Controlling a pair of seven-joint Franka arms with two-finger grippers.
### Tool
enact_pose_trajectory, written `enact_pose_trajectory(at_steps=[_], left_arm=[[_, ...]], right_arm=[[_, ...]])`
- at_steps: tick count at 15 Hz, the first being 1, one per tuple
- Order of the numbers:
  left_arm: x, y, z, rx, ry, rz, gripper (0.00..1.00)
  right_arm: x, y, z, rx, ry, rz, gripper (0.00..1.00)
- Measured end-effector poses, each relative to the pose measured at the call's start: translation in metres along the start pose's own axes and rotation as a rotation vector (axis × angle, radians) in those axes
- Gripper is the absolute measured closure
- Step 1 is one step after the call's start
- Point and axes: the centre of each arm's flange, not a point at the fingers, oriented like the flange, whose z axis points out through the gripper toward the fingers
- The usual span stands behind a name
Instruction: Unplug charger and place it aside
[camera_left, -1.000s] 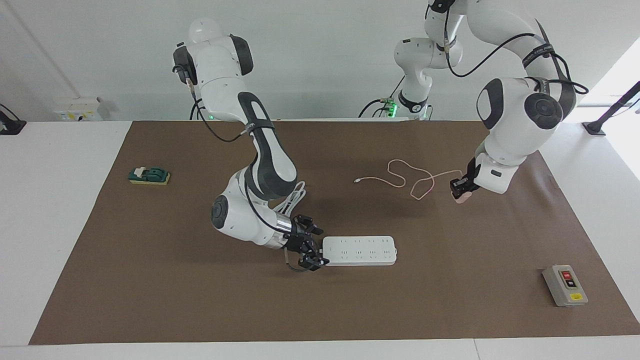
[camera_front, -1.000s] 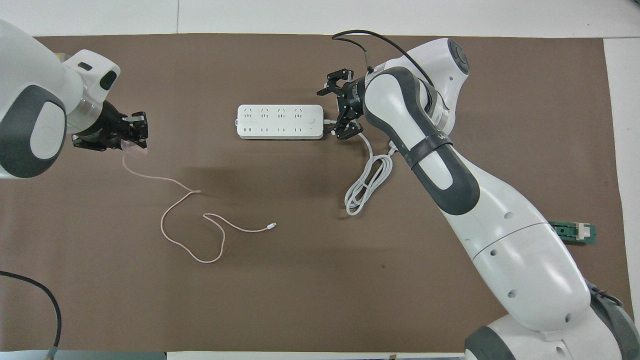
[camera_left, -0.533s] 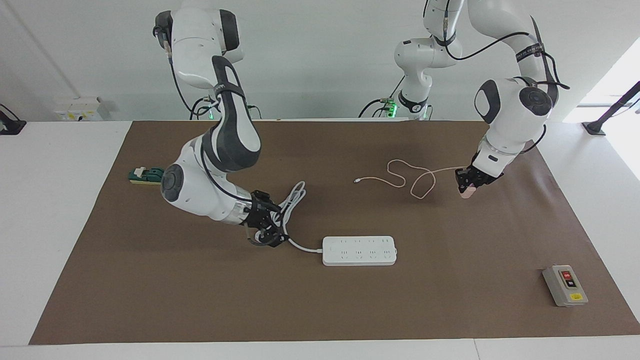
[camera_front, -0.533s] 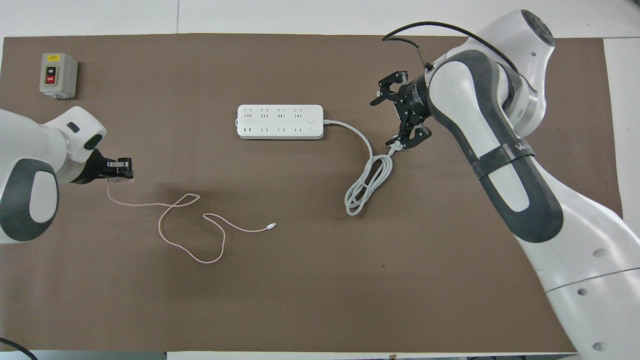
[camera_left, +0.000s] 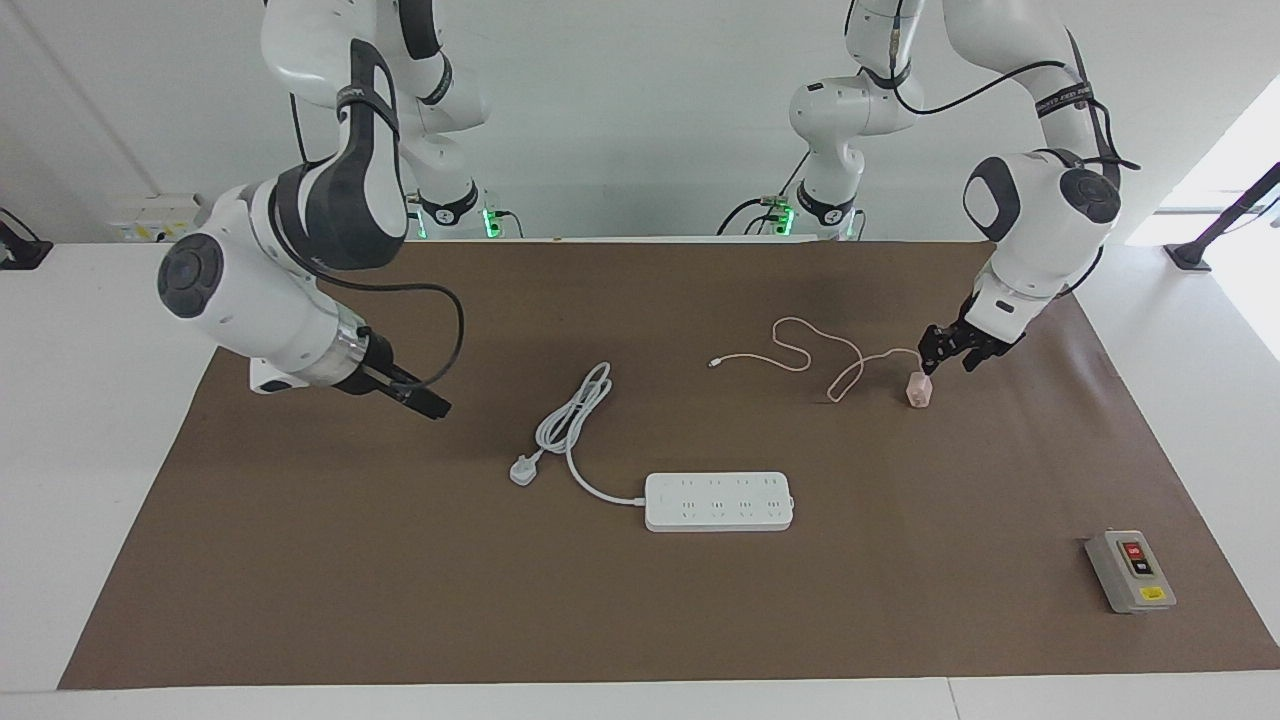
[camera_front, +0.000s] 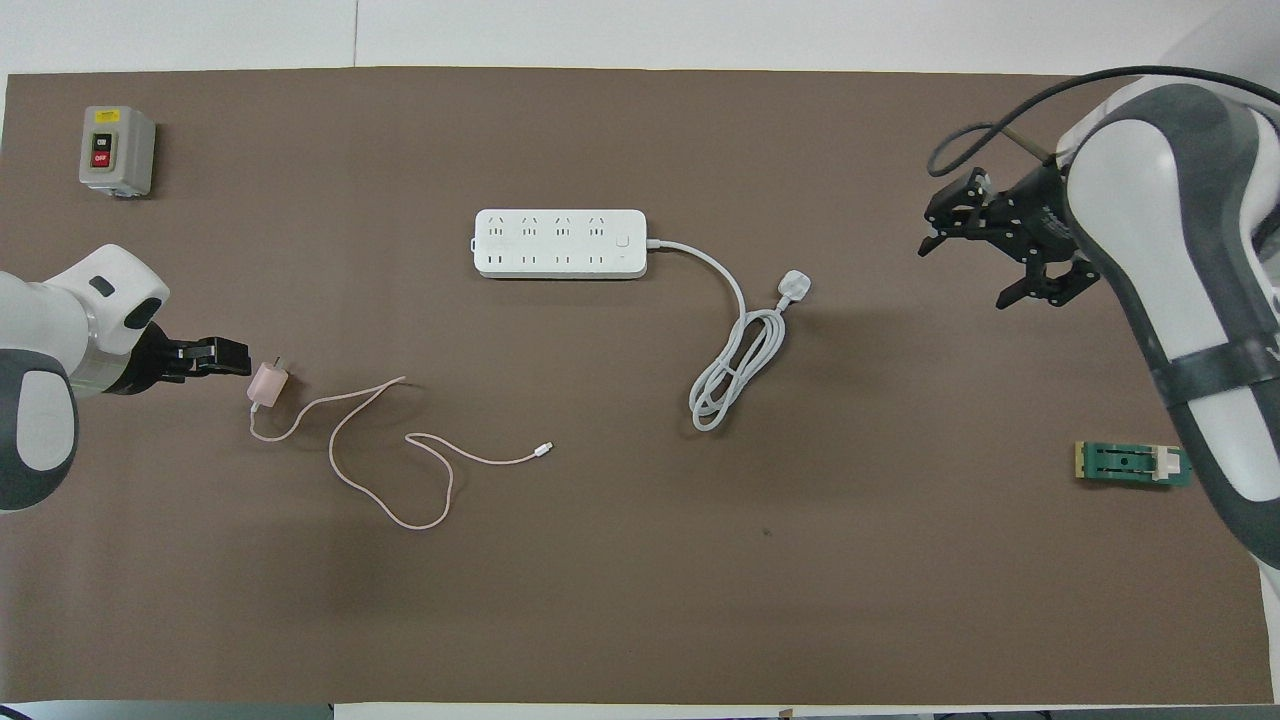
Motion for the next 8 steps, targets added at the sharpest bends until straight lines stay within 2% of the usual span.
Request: enact_pose_trajectory(at_steps=[1,4,6,8], left_arm=[[0.000,-0.010,-0.001,0.000,0.004,-0.002,0.01],[0.008,-0.028,-0.017,0.000,0.038,-0.011,0.00],[0.018,-0.028,-0.040,0.002,0.065,-0.011,0.00],[0.024,-0.029,-0.071,-0.003,0.041,-0.010,0.00]], right_arm=[[-0.001,0.015,-0.011,-0.031,0.023,-0.086,0.00],[-0.003,0.050,-0.041,-0.119,0.081,-0.320,0.00],[-0.008,0.063,-0.060,-0.165,0.112,-0.419,0.00],[-0.020,0.070,-0.082,-0.195,0.148,-0.485,0.00]])
